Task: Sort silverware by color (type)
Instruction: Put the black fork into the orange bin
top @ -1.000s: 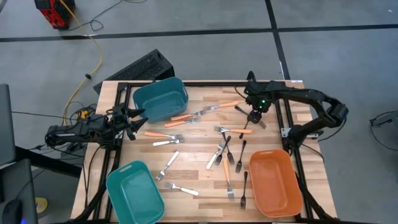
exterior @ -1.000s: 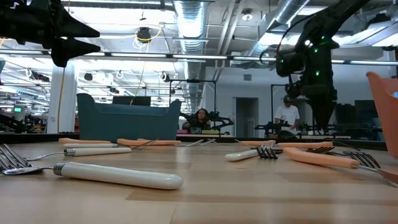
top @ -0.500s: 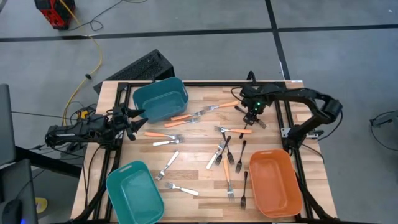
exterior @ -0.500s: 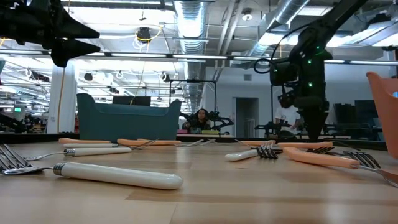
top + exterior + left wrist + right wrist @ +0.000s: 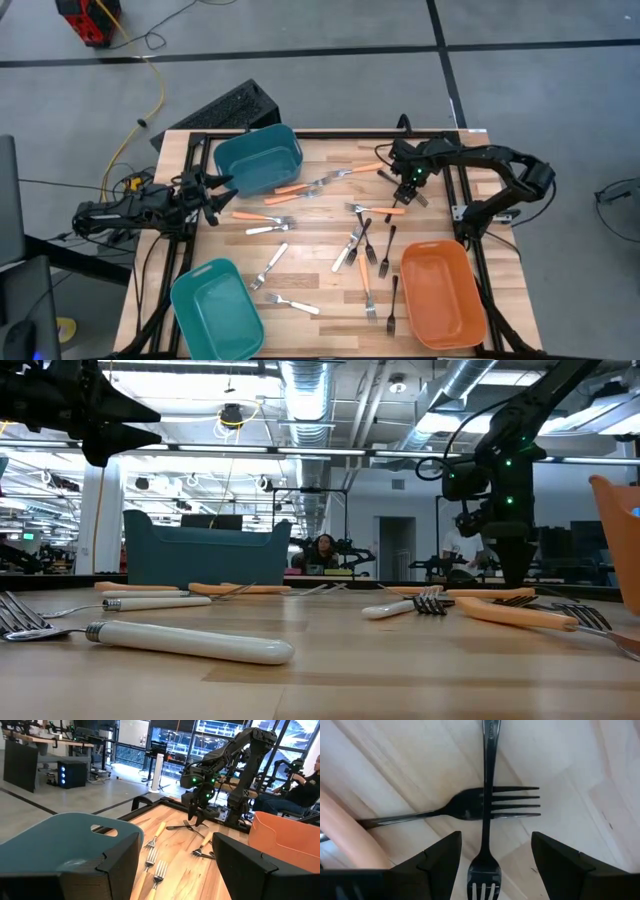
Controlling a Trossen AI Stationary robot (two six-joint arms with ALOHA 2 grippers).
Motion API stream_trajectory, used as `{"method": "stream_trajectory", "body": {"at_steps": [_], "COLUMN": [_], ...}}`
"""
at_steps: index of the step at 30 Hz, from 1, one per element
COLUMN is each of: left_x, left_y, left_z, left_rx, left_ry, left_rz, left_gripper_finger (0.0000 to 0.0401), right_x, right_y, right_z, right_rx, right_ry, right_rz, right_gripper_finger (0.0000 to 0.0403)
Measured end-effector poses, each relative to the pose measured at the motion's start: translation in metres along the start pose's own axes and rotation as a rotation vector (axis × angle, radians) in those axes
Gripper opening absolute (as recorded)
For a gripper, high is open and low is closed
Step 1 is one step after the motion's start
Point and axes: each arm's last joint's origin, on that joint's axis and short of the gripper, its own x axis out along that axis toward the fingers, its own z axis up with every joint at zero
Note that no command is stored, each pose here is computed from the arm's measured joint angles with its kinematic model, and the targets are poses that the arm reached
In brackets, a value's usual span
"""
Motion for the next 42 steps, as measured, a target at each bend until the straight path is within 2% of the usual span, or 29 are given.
{"method": "stream_trajectory", "body": {"at_steps": [15,25,31,35,42], "left_x": [-0.0001,0.0000,-0.0001,-0.0001,-0.0001], "left_y": [0.0003,0.0004,0.0004,0.0004,0.0004], "left_z": [-0.0014,-0.0016,-0.0015,-0.0015,-0.0015], "left_rx": [0.006,0.007,0.007,0.007,0.008], "left_ry": [0.014,0.016,0.016,0.016,0.015], "left_rz": [0.003,0.003,0.003,0.003,0.003], "left_gripper_finger": [0.0235,0.0235,0.0235,0.0235,0.0235], "right_x": [0.0067,0.0068,0.0068,0.0068,0.0068], "right_y": [-0.0062,-0.0075,-0.0075,-0.0075,-0.0081], "right_z": [0.0007,0.0007,0.0006,0.0006,0.0006], "right_rx": [0.016,0.021,0.021,0.019,0.025], "right_ry": [0.015,0.014,0.015,0.015,0.015], "right_rz": [-0.008,-0.009,-0.009,-0.009,-0.031], "right_gripper_finger": [0.0261,0.0169,0.0143,0.0153,0.0234]}}
